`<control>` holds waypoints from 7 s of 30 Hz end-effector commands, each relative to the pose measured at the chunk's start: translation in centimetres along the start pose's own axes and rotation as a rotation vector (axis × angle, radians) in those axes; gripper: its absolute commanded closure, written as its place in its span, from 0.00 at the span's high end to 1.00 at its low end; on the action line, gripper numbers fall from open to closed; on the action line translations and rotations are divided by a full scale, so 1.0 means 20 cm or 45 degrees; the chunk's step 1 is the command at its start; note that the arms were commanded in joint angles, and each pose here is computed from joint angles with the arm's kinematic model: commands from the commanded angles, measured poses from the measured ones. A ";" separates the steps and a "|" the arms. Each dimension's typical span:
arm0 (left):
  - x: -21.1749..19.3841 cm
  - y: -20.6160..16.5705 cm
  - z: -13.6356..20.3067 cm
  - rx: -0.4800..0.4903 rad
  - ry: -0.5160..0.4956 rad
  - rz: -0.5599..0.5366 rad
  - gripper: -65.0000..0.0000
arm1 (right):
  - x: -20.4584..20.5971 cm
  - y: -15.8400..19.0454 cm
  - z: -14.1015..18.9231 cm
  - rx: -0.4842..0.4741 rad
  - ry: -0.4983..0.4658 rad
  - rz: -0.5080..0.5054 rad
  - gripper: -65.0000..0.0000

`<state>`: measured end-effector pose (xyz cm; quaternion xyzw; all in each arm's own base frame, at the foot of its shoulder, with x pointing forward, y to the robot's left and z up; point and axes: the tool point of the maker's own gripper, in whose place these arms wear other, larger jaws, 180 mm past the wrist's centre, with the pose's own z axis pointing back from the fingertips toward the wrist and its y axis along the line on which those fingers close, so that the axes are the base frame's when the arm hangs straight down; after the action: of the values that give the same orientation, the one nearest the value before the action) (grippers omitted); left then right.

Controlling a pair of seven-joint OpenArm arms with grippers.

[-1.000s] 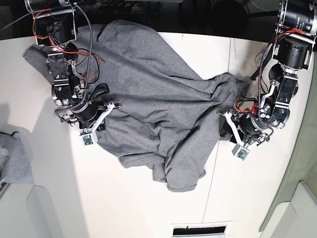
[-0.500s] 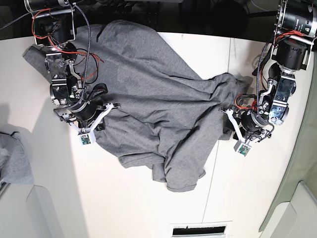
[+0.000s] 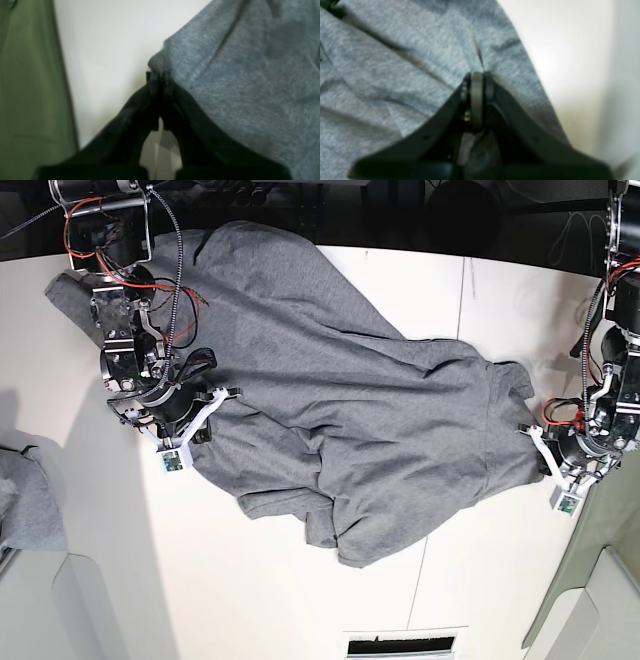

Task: Layout the t-shirt on the table in an organized manner, then fold the t-shirt properly
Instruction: 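Pull the pinched fold with the left gripper away from the right gripper, then hold the shirt with both grippers and stretch it flat, then lift the shirt corners with both grippers and drag them apart, then regrasp the shirt shoulders with both grippers and pull taut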

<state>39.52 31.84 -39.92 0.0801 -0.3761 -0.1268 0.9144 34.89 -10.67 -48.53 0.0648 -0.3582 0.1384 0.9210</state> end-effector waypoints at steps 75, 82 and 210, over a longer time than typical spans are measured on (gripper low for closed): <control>-0.39 0.35 0.60 -0.180 0.127 0.286 0.00 | 1.08 -0.29 -0.06 -0.215 -0.480 0.028 0.00; -0.37 0.34 0.60 -0.193 0.103 0.305 0.36 | 1.08 -0.31 -0.05 -0.196 -0.487 -0.053 0.34; -0.29 -0.69 0.99 -0.809 -0.084 0.184 0.40 | -0.50 -0.27 0.86 0.347 0.365 0.025 0.54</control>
<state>18.69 19.41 -34.31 -0.2366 -0.3350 -0.1677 0.8965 17.51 -21.46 -43.59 0.1663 -0.1848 0.1987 0.9480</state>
